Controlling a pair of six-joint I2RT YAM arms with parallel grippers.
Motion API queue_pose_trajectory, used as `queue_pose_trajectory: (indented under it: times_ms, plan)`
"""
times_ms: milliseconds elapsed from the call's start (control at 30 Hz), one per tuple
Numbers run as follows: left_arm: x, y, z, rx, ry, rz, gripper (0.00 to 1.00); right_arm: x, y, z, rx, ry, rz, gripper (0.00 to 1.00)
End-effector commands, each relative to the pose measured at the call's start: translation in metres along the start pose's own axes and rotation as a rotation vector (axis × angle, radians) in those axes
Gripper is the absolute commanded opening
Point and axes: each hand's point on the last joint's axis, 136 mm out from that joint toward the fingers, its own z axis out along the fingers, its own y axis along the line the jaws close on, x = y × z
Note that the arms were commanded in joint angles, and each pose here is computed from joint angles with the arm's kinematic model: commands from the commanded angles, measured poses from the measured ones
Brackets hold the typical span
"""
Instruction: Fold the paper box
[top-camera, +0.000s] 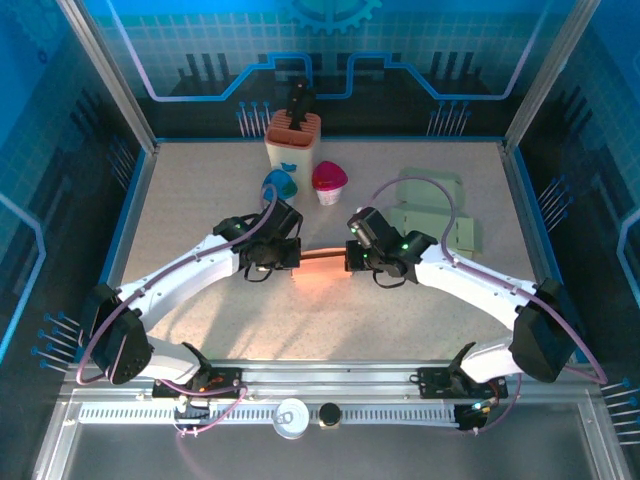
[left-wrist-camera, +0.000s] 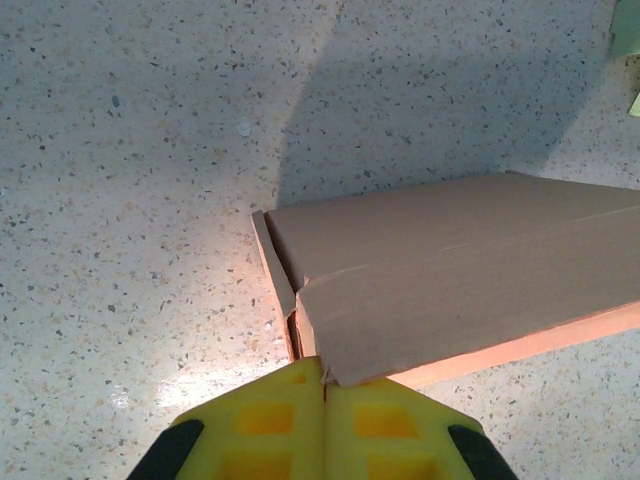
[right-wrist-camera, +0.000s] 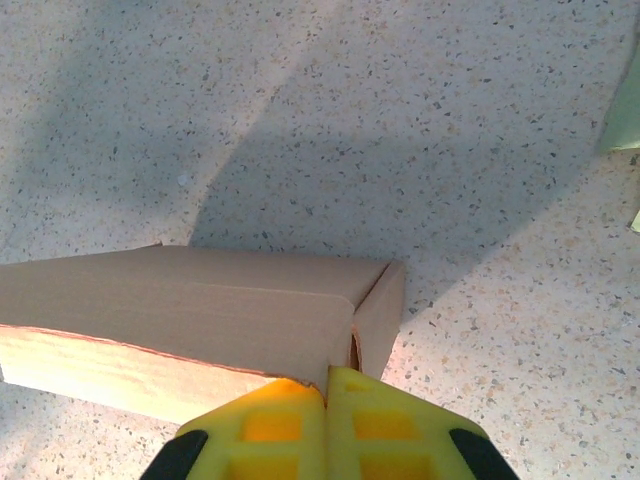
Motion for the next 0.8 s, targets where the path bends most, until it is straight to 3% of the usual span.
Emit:
queue_pose_trajectory:
  times_ms: [0, 767]
  plan:
    - [0.002, -0.003, 0.004, 0.013, 0.001, -0.005, 0.00, 0.002, -0.001, 0.005, 0.013, -0.013, 0.012, 0.00]
    - [0.002, 0.016, 0.026, -0.061, -0.039, 0.082, 0.00, 0.007, -0.011, 0.020, 0.058, -0.018, -0.041, 0.00]
